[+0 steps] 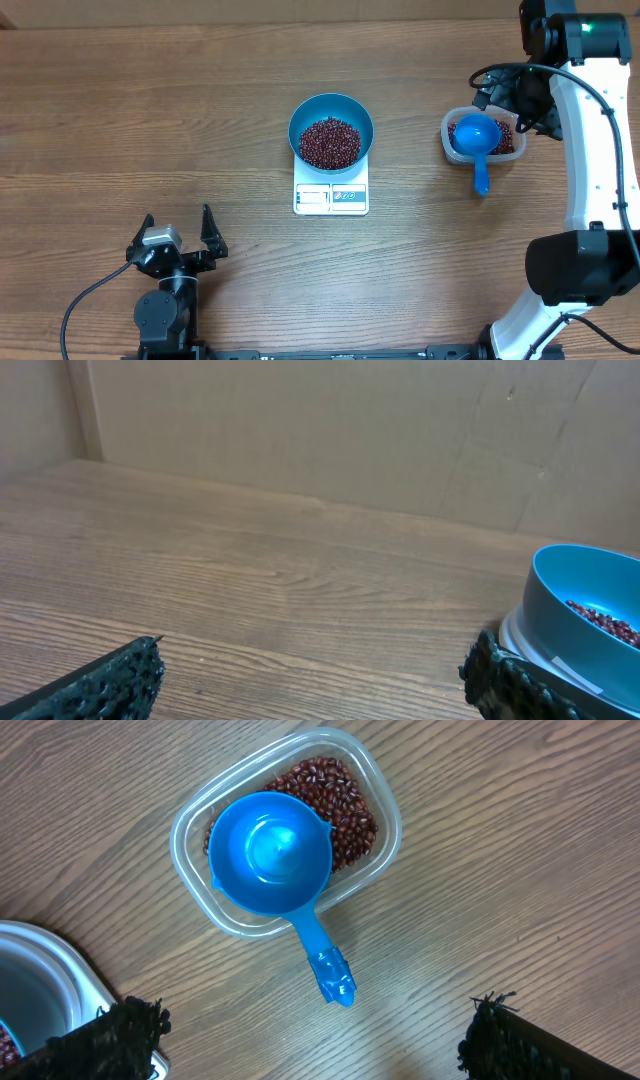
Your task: Scoop item into bowl and weigh 150g on scale
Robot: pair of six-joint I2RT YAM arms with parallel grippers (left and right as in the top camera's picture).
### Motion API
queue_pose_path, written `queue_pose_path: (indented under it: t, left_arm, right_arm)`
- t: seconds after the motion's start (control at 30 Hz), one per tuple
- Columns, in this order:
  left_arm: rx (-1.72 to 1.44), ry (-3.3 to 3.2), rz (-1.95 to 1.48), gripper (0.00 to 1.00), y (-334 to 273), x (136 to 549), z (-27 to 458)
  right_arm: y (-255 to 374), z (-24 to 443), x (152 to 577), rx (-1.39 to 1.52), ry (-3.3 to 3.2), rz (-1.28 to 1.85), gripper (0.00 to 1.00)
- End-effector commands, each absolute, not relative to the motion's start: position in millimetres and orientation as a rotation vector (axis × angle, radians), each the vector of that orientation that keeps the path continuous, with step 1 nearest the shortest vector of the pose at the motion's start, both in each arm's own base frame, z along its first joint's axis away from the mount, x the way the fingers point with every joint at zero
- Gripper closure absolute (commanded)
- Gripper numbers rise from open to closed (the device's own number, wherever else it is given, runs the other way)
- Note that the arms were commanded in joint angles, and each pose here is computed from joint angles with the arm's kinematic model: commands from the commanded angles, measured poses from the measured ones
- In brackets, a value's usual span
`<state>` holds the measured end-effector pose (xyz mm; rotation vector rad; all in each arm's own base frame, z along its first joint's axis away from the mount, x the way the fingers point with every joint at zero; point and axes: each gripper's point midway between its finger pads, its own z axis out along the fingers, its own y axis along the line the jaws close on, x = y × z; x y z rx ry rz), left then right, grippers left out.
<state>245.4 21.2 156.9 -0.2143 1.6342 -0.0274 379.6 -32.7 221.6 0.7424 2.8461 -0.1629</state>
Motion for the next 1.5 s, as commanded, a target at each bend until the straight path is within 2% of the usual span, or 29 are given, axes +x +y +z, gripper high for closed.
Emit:
queue_pose_path:
  t: [0.0, 0.5, 1.0, 1.47]
  left_arm:
    - [-0.212, 1.628, -0.045, 0.00, 19, 245, 157]
    - [-0.213, 1.628, -0.044, 0.01, 19, 245, 157]
    - [-0.213, 1.628, -0.044, 0.01, 19, 245, 157]
    - [-0.213, 1.628, -0.044, 0.01, 19, 245, 157]
  right_arm:
    - [-34, 240, 379, 0.729, 2.791, -0.161, 0.00]
    - [-34, 240, 380, 0.728, 2.787, -0.159, 0.00]
    - [-32, 274, 454, 0.678, 2.463, -0.028, 0.00]
    - [-31, 311, 456, 0.655, 2.336, 0.016, 0.00]
